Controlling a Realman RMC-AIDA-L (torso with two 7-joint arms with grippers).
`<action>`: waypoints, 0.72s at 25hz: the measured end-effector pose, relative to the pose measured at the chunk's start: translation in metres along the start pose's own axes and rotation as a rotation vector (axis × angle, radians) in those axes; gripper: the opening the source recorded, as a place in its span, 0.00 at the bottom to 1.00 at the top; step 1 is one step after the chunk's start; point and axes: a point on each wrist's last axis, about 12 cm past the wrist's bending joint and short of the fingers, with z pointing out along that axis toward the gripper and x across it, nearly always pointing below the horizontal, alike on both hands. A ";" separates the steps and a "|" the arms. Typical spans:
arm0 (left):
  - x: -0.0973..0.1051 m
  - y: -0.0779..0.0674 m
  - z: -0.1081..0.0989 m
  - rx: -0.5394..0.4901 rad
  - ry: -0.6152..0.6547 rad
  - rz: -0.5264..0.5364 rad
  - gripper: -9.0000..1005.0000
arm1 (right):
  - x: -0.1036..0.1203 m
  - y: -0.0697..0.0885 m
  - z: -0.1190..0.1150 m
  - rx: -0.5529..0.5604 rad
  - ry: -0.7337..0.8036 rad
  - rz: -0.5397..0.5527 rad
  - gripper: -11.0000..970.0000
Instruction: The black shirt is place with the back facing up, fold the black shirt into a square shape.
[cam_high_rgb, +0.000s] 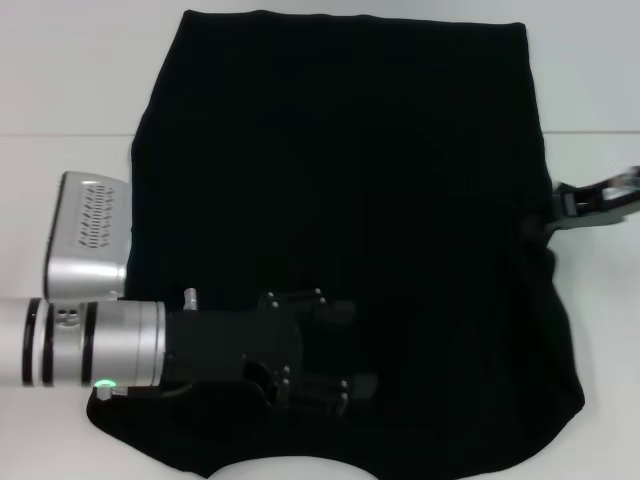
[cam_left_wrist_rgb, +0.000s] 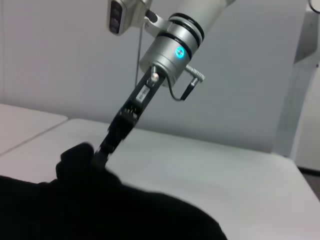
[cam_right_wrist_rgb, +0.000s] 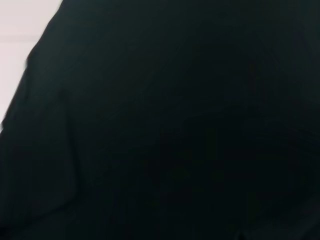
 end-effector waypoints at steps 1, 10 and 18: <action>0.000 -0.001 -0.002 -0.001 -0.010 -0.004 0.90 | -0.004 0.011 0.007 -0.008 0.022 -0.028 0.02; 0.005 -0.005 -0.011 -0.017 -0.038 -0.036 0.90 | -0.012 0.072 0.051 -0.008 0.153 -0.193 0.02; 0.008 -0.003 -0.019 -0.060 -0.058 -0.057 0.90 | -0.022 0.077 0.046 -0.051 0.045 -0.168 0.25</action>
